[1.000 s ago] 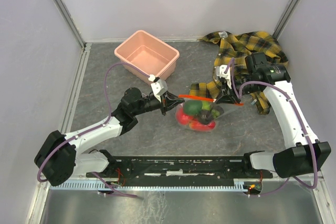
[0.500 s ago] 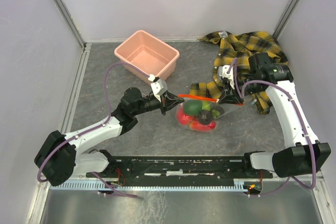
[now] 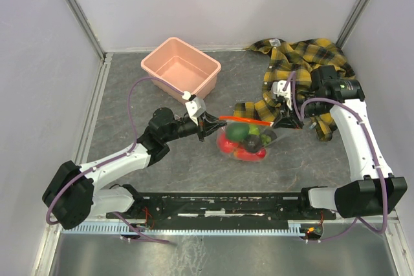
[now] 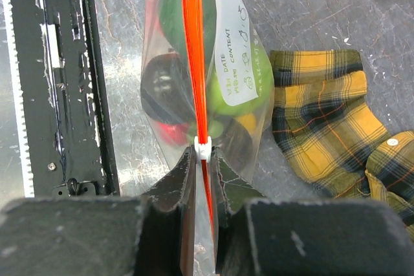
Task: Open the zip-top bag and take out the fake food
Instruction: Unzip the zipper food storage bag at the center of the board.
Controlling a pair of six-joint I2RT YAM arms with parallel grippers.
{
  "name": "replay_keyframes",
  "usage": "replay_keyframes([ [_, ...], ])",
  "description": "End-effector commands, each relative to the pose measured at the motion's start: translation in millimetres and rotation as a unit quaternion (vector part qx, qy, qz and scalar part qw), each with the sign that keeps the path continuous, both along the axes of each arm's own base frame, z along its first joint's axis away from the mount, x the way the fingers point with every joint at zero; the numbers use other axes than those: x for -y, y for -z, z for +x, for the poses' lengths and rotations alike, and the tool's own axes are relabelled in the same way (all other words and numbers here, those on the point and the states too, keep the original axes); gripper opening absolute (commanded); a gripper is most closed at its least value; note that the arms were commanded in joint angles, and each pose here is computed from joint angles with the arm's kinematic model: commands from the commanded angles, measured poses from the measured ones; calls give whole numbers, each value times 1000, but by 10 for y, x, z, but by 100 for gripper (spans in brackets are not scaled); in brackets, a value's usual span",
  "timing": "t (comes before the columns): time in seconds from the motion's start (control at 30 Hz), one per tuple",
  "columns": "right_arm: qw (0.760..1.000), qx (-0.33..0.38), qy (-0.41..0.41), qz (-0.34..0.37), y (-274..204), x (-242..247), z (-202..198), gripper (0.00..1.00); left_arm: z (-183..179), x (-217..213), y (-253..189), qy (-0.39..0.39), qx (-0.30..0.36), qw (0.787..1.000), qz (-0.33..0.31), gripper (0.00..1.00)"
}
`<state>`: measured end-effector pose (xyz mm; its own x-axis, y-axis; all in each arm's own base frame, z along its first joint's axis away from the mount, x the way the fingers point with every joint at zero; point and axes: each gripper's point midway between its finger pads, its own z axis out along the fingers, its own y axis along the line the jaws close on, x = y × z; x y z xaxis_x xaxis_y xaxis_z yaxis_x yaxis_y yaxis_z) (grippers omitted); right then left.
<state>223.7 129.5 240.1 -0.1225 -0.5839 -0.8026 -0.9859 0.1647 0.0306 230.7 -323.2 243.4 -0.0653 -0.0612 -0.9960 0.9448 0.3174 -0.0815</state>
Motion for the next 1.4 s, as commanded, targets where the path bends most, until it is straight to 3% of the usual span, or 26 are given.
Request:
replay_keyframes([
  [0.0, 1000, 25, 1, -6, -116, 64, 27, 2, 89, -36, -149, -15, 40, 999, -9, 3],
  [1.37, 999, 10, 25, -23, -21, 373, 36, 2, 99, -68, -123, -19, 38, 999, -9, 3],
])
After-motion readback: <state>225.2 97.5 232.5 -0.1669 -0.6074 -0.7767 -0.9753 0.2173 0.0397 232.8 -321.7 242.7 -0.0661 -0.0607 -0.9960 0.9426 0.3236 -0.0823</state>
